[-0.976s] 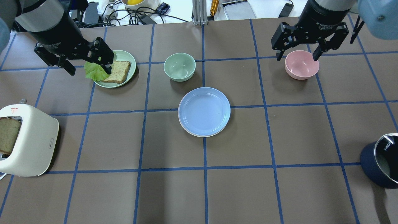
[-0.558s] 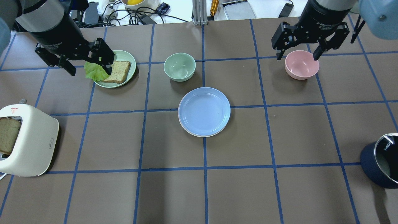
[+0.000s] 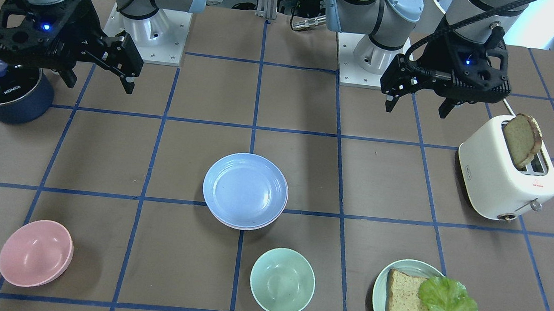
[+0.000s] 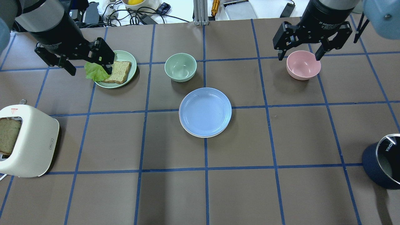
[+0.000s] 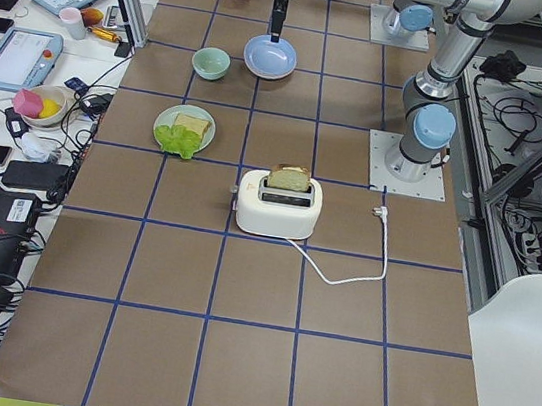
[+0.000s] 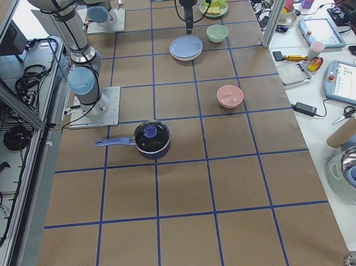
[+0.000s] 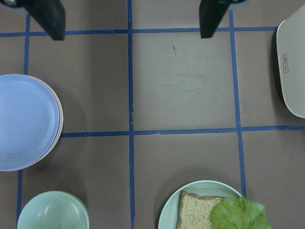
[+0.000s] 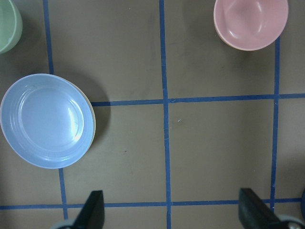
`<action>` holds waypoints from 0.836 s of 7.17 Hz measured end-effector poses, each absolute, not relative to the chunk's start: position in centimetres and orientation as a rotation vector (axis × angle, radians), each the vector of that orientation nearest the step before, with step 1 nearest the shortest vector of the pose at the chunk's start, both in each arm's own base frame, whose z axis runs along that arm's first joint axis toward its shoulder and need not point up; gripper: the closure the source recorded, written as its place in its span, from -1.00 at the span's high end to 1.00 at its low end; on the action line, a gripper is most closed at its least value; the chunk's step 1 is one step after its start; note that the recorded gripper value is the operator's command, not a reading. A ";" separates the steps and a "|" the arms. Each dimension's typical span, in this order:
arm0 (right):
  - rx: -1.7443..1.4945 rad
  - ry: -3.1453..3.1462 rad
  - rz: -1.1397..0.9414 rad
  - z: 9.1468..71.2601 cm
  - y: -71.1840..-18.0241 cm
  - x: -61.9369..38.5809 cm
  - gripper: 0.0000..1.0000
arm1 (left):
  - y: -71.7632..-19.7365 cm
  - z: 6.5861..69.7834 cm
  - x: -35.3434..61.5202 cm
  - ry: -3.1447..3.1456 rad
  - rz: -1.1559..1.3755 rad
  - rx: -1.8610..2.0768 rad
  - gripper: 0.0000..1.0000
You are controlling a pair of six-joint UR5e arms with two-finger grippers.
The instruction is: Stack three plates with pink and blue
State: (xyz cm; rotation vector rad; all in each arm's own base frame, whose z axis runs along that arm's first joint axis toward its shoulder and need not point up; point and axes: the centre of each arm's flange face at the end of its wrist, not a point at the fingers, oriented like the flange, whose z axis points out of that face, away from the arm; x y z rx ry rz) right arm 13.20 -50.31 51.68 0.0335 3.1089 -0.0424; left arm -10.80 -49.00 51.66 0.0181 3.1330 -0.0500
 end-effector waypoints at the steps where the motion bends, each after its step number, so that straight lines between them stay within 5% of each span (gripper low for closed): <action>1: 0.015 3.110 -0.041 51.8 -50.1 13.8 1.00 | -49.0 51.7 -10.8 3.132 -0.051 0.018 1.00; 6: 0.002 3.110 -0.030 51.5 -49.9 14.3 1.00 | -48.9 51.8 -10.8 3.130 -0.054 0.018 1.00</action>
